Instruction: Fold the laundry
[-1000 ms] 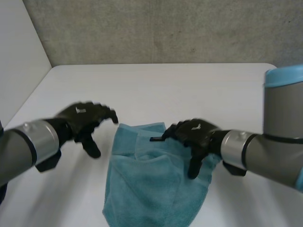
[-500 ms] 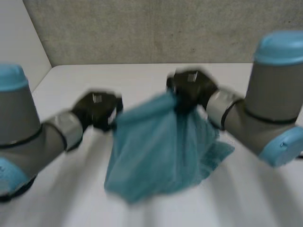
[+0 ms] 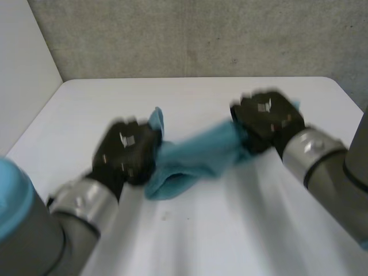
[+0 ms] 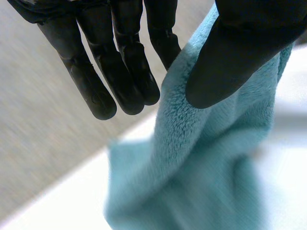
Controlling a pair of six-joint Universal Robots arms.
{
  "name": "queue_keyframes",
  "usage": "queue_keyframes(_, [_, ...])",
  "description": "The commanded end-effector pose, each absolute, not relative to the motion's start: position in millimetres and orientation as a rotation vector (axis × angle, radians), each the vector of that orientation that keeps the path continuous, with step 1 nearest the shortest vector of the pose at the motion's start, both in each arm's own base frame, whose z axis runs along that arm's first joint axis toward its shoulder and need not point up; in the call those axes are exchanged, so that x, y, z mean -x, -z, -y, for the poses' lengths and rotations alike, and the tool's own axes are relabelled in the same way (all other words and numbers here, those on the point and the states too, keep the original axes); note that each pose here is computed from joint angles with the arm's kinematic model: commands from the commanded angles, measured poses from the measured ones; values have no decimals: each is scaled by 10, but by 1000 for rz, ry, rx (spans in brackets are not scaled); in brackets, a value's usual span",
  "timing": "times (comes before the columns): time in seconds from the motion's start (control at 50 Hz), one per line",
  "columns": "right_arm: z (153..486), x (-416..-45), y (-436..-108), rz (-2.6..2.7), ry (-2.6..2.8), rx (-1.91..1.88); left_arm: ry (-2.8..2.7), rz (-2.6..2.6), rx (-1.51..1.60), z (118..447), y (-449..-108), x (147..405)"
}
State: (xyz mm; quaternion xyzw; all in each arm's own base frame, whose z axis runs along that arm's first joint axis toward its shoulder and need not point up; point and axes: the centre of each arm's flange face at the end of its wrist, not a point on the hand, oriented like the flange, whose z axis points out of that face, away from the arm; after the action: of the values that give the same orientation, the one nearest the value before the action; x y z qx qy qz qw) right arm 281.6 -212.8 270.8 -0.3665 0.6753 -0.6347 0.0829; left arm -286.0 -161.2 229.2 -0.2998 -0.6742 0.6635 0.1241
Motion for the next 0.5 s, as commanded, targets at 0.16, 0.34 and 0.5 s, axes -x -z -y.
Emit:
queue_keyframes(0.16, [1997, -2464, -1914, -2232, 1735, 1263, -1540, 2111, 830, 1181, -1873, 2933])
queue_keyframes(0.34, [1948, -2493, -1700, -2082, 1812, 1355, -1846, 2139, 646, 2192, -2209, 2719])
queue_keyframes(0.5, [2030, -2415, -1673, -2100, 1832, 1378, -1867, 1954, 998, 2621, -2161, 2957])
